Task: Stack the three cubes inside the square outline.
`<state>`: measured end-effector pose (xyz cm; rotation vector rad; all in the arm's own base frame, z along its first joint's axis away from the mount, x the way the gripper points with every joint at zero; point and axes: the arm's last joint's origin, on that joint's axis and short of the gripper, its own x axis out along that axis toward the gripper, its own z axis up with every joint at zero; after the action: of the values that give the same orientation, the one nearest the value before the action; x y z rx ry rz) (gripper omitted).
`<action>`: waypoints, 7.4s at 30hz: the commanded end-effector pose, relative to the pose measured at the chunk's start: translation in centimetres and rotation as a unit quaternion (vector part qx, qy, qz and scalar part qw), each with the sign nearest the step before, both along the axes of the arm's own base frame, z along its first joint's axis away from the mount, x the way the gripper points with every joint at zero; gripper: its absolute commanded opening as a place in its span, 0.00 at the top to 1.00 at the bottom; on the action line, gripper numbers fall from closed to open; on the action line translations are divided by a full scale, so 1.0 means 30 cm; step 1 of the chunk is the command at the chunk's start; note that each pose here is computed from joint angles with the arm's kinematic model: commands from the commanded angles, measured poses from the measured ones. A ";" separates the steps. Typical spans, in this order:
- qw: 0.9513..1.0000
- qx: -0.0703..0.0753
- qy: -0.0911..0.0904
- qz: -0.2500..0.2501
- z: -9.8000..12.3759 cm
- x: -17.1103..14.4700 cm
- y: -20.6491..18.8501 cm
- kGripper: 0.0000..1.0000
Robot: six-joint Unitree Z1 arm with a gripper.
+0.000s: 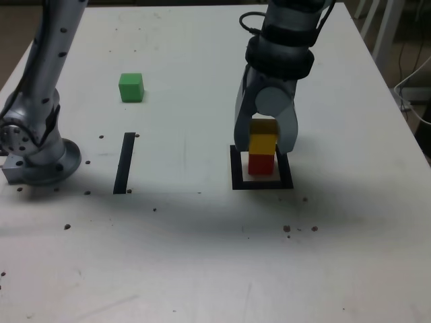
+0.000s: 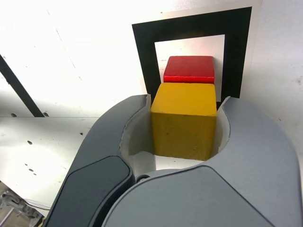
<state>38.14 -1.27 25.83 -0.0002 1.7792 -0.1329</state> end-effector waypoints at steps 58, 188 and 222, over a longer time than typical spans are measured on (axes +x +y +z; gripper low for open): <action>0.997 0.058 -0.010 0.055 0.112 -0.366 0.189 0.01; 0.995 0.098 0.014 0.003 0.159 -0.337 0.214 0.69; 0.995 0.074 0.009 -0.073 0.179 -0.054 -0.057 0.69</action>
<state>36.63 -2.89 31.38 0.2393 1.7670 -0.1012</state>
